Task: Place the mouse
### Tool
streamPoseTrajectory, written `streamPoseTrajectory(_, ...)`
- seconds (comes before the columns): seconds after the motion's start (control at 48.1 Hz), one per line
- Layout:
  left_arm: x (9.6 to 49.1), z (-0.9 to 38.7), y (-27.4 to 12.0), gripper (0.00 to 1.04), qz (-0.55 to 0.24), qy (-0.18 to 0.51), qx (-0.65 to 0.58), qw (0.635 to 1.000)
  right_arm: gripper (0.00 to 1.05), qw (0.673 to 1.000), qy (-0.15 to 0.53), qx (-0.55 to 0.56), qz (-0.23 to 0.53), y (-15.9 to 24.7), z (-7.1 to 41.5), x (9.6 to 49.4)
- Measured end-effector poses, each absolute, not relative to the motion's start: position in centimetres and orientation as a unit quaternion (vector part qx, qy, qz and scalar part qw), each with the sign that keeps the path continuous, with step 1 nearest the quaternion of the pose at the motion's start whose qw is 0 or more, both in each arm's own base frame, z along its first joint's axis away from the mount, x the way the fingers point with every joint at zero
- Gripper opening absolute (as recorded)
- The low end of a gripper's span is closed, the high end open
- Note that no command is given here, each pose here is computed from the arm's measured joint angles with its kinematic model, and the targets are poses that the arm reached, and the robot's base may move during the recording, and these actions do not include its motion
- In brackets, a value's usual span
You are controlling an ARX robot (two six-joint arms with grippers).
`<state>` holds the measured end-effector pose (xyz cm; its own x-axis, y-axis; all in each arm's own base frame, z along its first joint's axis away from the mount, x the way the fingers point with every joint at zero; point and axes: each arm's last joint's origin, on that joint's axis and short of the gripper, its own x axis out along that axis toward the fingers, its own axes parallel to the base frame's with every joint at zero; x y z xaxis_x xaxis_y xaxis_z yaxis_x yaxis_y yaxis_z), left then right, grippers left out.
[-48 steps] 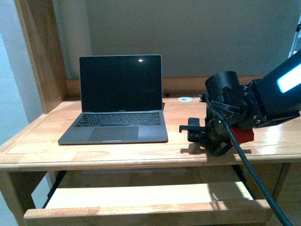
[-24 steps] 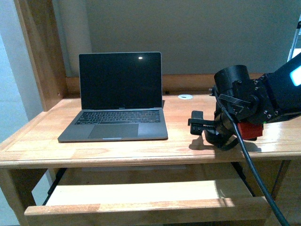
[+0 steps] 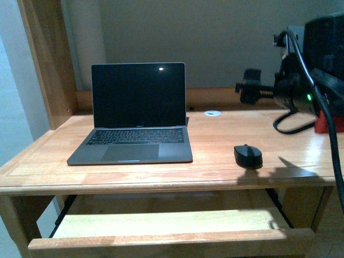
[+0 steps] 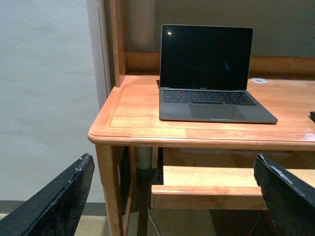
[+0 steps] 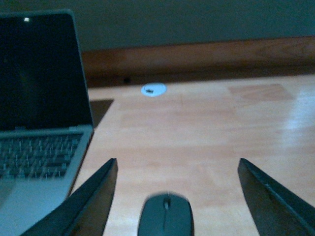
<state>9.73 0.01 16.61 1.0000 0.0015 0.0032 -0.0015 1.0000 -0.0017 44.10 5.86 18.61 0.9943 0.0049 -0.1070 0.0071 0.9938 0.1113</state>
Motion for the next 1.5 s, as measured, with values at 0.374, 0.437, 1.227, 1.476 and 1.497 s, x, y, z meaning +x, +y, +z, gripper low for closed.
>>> streamPoseTrajectory(0.374, 9.7, 16.6, 0.0, 0.98, 0.001, -0.002, -0.001, 1.0, 0.18, 0.999, -0.038, 0.01, -0.005, 2.4, 18.1, 32.8)
streamPoseTrajectory(0.437, 9.7, 16.6, 0.0, 0.98, 0.001, -0.002, -0.001, 1.0, 0.11, 1.0, -0.025, 0.007, -0.001, 2.3, 17.5, 31.6)
streamPoseTrajectory(1.227, 9.7, 16.6, 0.0, 0.98, 0.001, -0.002, -0.001, 1.0, 0.02, 1.0, 0.006, 0.001, 0.0, 0.0, 16.3, 16.0)
streamPoseTrajectory(1.476, 9.7, 16.6, 0.0, 0.98, 0.001, -0.002, -0.001, 1.0, 0.02, 1.0, -0.001, 0.001, 0.0, 0.0, 16.7, 13.7)
streamPoseTrajectory(1.497, 9.7, 16.6, 0.0, 0.98, 0.001, -0.002, -0.001, 1.0, 0.02, 1.0, -0.001, 0.001, 0.0, 0.0, 16.8, 13.6)
